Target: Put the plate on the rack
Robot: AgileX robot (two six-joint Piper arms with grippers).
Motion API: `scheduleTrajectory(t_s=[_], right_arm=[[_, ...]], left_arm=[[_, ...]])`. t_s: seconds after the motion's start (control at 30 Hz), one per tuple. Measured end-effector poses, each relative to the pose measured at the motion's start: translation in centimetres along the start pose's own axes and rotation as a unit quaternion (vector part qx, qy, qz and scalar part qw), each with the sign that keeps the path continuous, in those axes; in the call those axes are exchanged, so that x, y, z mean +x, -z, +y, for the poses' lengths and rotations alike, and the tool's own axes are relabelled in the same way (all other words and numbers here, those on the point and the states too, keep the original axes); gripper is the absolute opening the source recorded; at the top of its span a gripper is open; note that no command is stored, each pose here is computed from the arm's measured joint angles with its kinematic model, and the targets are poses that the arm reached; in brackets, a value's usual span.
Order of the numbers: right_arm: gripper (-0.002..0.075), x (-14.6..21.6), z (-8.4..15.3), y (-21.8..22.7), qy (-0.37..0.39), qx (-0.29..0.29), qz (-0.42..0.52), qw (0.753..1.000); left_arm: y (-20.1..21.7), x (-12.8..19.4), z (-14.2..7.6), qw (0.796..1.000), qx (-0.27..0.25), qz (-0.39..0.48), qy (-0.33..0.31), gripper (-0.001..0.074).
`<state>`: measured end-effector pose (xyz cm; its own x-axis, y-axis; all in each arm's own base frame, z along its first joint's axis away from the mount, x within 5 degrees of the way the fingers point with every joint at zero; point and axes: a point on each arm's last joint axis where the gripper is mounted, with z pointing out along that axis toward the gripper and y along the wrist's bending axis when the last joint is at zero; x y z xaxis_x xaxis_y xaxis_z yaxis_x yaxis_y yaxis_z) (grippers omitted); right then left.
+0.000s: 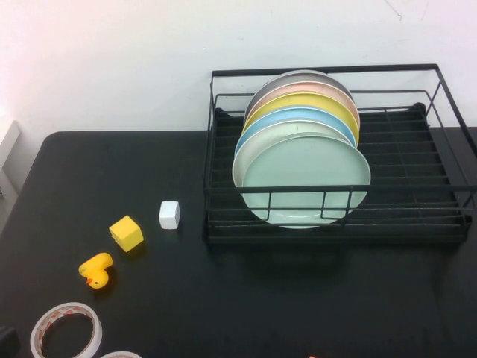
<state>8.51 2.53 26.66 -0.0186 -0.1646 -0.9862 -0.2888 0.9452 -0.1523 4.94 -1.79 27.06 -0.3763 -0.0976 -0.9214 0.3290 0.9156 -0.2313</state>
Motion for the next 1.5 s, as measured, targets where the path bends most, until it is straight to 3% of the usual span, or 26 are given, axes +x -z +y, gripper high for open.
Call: scheduleTrajectory(t_s=[0.2,0.47,0.73,1.5], right_arm=[[-0.0002,4.1,-0.6,1.6,-0.059,0.084,0.031,0.994],[-0.0002,8.5,-0.8,3.0,-0.051,0.17,0.069,0.982],[-0.0002,10.0,-0.6,3.5,-0.079,0.175,0.144,0.971],[-0.0002,10.1,-0.6,3.5,-0.075,0.176,0.149,0.97]], left_arm=[[0.0,0.0,0.0,1.0,0.0,0.0,0.001,-0.0002],[0.0,0.0,0.0,1.0,0.0,0.0,0.001,-0.0002],[0.0,0.0,0.0,1.0,0.0,0.001,0.001,-0.0002],[0.0,0.0,0.0,1.0,0.0,0.001,0.001,-0.0003]])
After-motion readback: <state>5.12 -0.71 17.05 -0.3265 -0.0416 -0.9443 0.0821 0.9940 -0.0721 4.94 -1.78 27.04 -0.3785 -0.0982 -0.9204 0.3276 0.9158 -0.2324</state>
